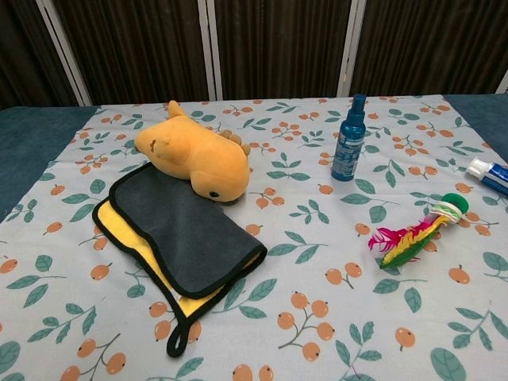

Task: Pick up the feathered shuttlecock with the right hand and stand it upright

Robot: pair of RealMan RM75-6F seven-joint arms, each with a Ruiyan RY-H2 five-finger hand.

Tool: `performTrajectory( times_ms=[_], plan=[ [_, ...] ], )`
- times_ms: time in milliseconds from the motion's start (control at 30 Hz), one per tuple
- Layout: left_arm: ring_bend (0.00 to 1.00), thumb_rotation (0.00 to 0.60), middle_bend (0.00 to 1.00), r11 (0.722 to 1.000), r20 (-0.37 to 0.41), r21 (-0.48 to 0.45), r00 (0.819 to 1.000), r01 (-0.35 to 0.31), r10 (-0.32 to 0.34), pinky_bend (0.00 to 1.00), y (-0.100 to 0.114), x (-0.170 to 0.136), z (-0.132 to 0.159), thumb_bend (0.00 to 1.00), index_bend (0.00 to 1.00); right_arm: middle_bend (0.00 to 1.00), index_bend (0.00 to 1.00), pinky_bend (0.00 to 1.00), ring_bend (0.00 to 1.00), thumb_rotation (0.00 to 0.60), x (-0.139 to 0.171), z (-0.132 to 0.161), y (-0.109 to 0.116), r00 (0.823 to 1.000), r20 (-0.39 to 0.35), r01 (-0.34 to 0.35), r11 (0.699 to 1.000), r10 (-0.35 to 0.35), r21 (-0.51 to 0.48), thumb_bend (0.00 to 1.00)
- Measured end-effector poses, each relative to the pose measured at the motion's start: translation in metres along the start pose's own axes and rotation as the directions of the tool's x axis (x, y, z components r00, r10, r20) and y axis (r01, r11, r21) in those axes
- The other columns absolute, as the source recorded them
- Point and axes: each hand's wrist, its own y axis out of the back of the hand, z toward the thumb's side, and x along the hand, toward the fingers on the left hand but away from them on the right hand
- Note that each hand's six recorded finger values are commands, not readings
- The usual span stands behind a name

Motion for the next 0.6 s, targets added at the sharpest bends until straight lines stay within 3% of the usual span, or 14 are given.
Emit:
performTrajectory(
  times_ms=[467,600],
  plan=[
    [0.00,0.595,0.00,1.000,0.002,-0.004,1.000,-0.002,0.002,0.00,0.000,0.001,0.001,0.18,0.00,0.00,0.00,0.00,0.00,0.600,0.000,0.007,0.002,1.000,-0.021,0.003,1.000,-0.004,-0.019,0.11],
    [0.00,0.596,0.00,1.000,0.002,-0.007,1.000,-0.002,0.002,0.00,0.000,0.001,0.001,0.17,0.00,0.00,0.09,0.00,0.00,0.600,-0.003,0.020,0.001,0.998,-0.069,0.005,0.999,-0.007,-0.037,0.11]
  ],
)
